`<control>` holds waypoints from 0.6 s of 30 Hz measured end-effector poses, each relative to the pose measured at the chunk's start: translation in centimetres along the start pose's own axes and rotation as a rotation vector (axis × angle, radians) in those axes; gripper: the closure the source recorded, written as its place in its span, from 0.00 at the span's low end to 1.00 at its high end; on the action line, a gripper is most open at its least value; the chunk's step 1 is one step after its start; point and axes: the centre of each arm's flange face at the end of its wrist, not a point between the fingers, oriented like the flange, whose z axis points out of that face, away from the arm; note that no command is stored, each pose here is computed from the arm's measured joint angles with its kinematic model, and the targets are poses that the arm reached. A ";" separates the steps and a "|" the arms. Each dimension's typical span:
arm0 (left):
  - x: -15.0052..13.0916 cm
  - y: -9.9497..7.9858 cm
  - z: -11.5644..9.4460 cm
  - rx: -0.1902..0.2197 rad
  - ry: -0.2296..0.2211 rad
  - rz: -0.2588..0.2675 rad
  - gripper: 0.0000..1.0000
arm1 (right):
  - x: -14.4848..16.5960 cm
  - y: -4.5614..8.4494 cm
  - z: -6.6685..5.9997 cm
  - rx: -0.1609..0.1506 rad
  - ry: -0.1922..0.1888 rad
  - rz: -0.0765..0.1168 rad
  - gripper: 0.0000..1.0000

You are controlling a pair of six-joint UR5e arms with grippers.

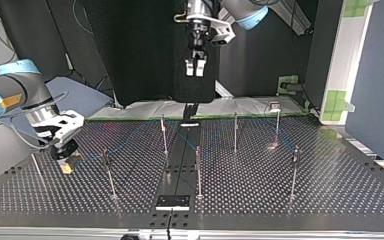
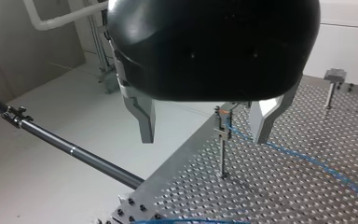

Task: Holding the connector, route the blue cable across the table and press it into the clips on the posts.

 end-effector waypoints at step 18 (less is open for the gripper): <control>1.8 5.0 -5.4 -0.039 0.107 0.087 0.00 | 0.1 0.4 0.0 -0.038 0.006 0.001 1.00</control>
